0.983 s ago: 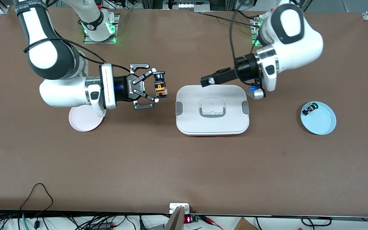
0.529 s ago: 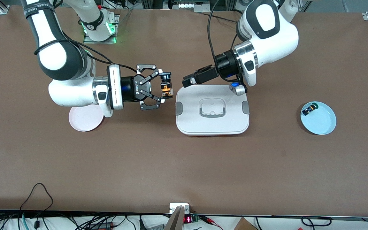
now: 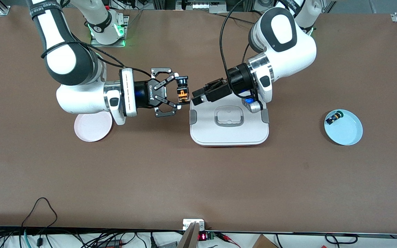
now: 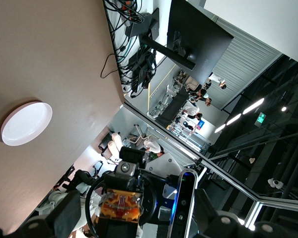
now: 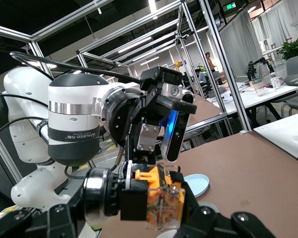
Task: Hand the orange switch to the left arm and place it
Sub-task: 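Carry the switch above the box while the left gripper approaches it, then grasp the switch with the left gripper and open the right gripper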
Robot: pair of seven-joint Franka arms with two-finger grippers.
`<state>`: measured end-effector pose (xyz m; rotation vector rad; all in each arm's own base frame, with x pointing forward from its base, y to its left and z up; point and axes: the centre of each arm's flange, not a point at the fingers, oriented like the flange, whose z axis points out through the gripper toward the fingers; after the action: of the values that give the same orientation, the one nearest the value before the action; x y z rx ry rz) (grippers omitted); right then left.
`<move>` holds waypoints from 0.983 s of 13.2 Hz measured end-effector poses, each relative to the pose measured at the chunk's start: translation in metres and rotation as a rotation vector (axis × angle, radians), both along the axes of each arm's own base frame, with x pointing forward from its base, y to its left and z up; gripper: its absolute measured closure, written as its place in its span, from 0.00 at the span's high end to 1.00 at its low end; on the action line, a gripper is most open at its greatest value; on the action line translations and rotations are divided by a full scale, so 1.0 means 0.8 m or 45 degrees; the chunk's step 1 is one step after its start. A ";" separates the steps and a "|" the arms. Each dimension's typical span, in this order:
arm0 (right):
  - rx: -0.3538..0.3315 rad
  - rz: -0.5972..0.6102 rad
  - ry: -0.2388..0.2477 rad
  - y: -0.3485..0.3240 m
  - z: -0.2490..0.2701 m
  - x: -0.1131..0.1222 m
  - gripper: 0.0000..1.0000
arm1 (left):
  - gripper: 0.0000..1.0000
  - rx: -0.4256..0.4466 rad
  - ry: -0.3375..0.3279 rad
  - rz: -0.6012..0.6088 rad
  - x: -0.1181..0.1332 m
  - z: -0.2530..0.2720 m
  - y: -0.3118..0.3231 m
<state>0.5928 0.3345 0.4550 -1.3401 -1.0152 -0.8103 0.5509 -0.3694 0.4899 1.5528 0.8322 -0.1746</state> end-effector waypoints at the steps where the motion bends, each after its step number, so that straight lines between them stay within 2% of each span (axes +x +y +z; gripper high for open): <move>1: 0.001 -0.002 0.000 0.000 0.000 0.000 0.73 | 1.00 0.000 0.002 -0.002 0.000 -0.001 -0.001; 7: 0.001 -0.001 0.001 0.003 0.000 -0.001 0.73 | 0.92 0.007 -0.005 -0.015 -0.009 0.001 -0.015; 8: -0.001 0.001 0.001 0.006 0.000 -0.003 0.73 | 0.83 0.010 -0.004 -0.017 -0.011 0.000 -0.018; 9: -0.002 0.003 0.000 0.009 0.000 -0.004 0.73 | 0.83 0.012 -0.002 -0.018 -0.012 -0.002 -0.020; 11: -0.004 0.004 0.000 0.011 0.000 -0.005 0.73 | 0.63 0.018 -0.007 -0.023 -0.013 -0.005 -0.022; 12: -0.004 0.003 0.000 0.010 0.000 -0.005 0.73 | 0.63 0.028 -0.031 -0.028 -0.012 -0.006 -0.022; 13: -0.002 -0.001 0.000 0.010 0.000 -0.004 0.73 | 0.53 0.042 -0.065 -0.035 -0.013 -0.007 -0.022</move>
<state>0.5894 0.3425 0.4550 -1.3423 -1.0154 -0.8100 0.5408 -0.3870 0.4845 1.5941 0.7774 -0.1417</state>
